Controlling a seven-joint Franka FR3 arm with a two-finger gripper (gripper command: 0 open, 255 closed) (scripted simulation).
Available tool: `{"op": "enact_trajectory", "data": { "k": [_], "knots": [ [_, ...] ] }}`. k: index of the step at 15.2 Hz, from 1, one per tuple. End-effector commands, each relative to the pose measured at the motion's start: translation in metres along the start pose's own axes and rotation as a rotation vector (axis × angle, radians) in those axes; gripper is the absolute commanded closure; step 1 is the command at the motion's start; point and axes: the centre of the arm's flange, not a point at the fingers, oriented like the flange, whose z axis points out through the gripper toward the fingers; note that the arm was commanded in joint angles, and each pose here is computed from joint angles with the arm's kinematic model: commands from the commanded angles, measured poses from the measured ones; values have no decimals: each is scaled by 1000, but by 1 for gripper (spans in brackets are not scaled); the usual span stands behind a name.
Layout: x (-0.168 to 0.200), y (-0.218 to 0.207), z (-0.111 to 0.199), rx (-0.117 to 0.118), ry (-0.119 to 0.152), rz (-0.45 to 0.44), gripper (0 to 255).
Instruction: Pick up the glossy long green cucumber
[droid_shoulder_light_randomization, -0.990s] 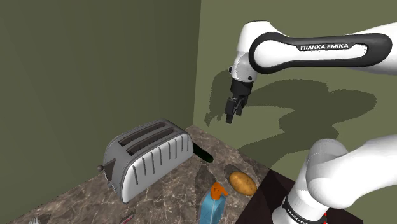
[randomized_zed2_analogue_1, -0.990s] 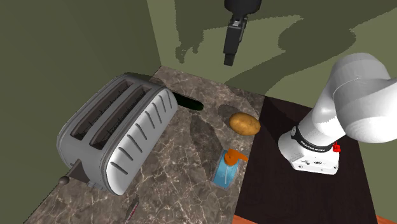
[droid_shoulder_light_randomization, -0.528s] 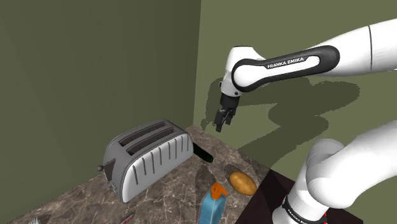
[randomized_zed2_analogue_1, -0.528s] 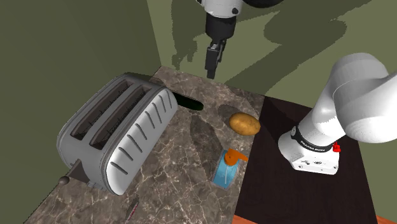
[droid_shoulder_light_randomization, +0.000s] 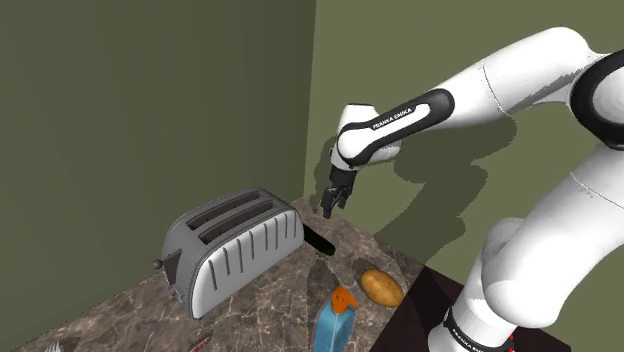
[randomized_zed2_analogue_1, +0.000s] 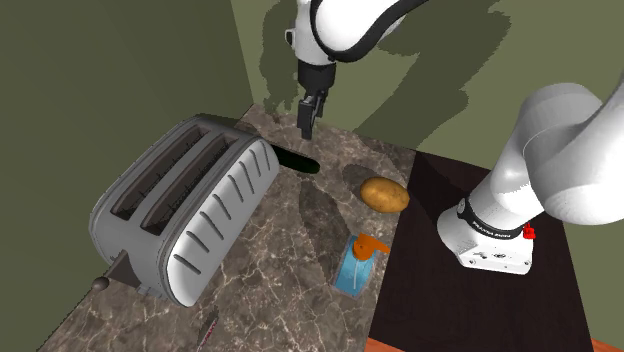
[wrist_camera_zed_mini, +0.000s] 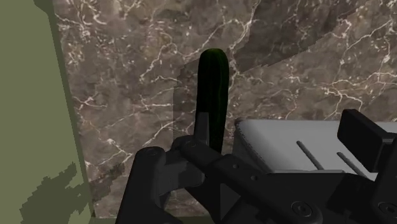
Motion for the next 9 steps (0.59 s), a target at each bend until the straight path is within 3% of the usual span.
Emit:
{"op": "enact_trajectory", "data": {
  "k": [1, 9],
  "knots": [
    [11, 11, 24, 10, 3, -1, 0],
    [64, 44, 111, 54, 10, -8, 0]
  ]
}}
